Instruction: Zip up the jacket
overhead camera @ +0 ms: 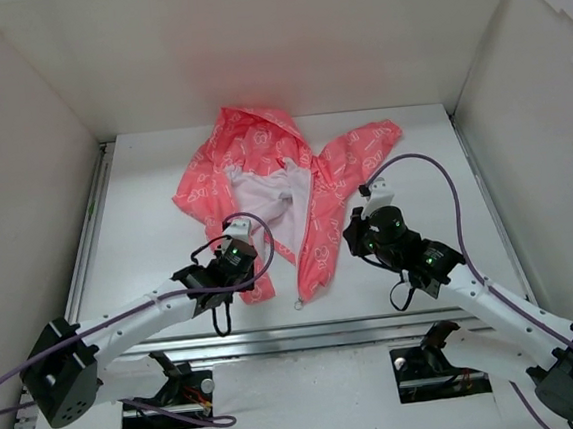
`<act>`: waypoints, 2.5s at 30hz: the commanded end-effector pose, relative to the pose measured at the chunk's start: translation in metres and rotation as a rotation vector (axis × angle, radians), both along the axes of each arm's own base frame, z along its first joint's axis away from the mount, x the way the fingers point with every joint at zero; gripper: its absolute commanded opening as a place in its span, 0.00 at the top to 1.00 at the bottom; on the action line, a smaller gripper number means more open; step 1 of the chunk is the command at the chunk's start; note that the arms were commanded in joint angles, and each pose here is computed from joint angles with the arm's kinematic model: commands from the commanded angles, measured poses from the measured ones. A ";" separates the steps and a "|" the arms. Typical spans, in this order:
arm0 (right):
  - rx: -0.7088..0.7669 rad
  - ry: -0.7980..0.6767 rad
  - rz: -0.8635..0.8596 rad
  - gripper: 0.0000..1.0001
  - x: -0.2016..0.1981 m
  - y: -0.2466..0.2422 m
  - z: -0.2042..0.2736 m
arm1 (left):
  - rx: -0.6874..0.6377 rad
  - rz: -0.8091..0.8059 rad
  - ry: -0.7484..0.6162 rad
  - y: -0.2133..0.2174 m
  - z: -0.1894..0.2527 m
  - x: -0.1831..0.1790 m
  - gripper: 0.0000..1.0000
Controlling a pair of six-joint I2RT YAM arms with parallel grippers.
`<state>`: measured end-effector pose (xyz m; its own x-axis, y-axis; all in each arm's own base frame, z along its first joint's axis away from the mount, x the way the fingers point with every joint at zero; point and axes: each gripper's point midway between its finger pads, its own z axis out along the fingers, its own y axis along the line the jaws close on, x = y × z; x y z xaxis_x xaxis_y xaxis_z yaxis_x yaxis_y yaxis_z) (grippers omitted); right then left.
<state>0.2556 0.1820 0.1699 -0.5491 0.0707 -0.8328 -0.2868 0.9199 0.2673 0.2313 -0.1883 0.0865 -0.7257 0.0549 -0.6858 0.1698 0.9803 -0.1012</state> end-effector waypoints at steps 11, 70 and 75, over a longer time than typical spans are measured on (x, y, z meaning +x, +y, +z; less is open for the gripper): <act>0.076 -0.036 0.021 1.00 -0.001 0.010 0.008 | 0.065 -0.027 0.038 -0.029 0.001 0.001 0.59; 0.687 0.317 0.397 0.49 -0.011 0.183 0.036 | -0.749 0.117 -0.326 -0.023 0.088 0.016 1.00; 0.659 0.313 0.376 0.56 -0.007 0.183 0.030 | -0.754 0.078 -0.330 -0.028 0.094 0.014 1.00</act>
<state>0.2383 0.3522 0.1637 -0.8745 0.2203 -0.4322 -0.2946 0.4666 0.8339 0.2398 -0.2064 0.1450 -0.5135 -0.5010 -0.6966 0.1615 0.7409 -0.6519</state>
